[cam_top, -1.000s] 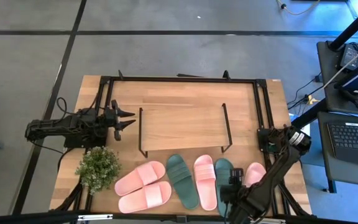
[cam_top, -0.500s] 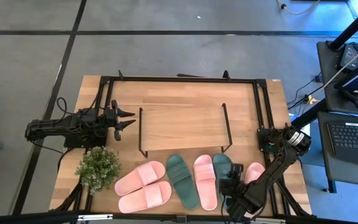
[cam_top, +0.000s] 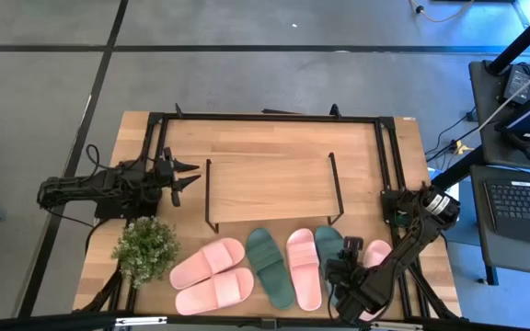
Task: Pick and place slides into the shelf
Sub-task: Put the green slide on the shelf
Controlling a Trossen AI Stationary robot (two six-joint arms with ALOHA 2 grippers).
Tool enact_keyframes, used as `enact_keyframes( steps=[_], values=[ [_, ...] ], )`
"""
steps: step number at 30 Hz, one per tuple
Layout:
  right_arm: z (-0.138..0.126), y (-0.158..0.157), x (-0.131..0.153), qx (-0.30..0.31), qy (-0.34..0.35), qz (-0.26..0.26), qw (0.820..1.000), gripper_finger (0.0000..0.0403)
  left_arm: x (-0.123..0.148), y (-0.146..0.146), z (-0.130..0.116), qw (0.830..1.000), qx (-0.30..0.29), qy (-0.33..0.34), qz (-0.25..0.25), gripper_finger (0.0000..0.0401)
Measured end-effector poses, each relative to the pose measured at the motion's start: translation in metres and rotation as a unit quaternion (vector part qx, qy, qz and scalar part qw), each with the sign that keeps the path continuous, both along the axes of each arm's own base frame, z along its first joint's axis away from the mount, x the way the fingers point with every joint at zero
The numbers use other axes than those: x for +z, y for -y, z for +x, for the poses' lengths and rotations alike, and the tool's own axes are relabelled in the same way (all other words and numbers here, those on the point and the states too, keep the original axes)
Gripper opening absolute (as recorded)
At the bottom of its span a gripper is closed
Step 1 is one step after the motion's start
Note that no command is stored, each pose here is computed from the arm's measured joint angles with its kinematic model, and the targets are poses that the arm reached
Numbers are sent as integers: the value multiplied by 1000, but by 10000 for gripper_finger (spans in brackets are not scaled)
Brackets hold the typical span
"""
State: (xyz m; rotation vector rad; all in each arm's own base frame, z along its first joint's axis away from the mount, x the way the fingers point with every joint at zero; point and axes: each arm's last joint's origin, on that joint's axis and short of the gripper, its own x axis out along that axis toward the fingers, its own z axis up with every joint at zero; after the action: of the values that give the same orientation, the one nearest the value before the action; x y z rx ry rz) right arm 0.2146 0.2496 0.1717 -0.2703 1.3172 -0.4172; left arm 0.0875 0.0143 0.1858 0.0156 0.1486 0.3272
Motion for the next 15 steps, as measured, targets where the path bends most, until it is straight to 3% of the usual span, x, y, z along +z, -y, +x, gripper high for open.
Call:
enact_keyframes(
  steps=[15],
  values=[
    [12,11,1,6,15,-24,1000,105,0,0,0,1000,0,-1,0,127]
  ],
)
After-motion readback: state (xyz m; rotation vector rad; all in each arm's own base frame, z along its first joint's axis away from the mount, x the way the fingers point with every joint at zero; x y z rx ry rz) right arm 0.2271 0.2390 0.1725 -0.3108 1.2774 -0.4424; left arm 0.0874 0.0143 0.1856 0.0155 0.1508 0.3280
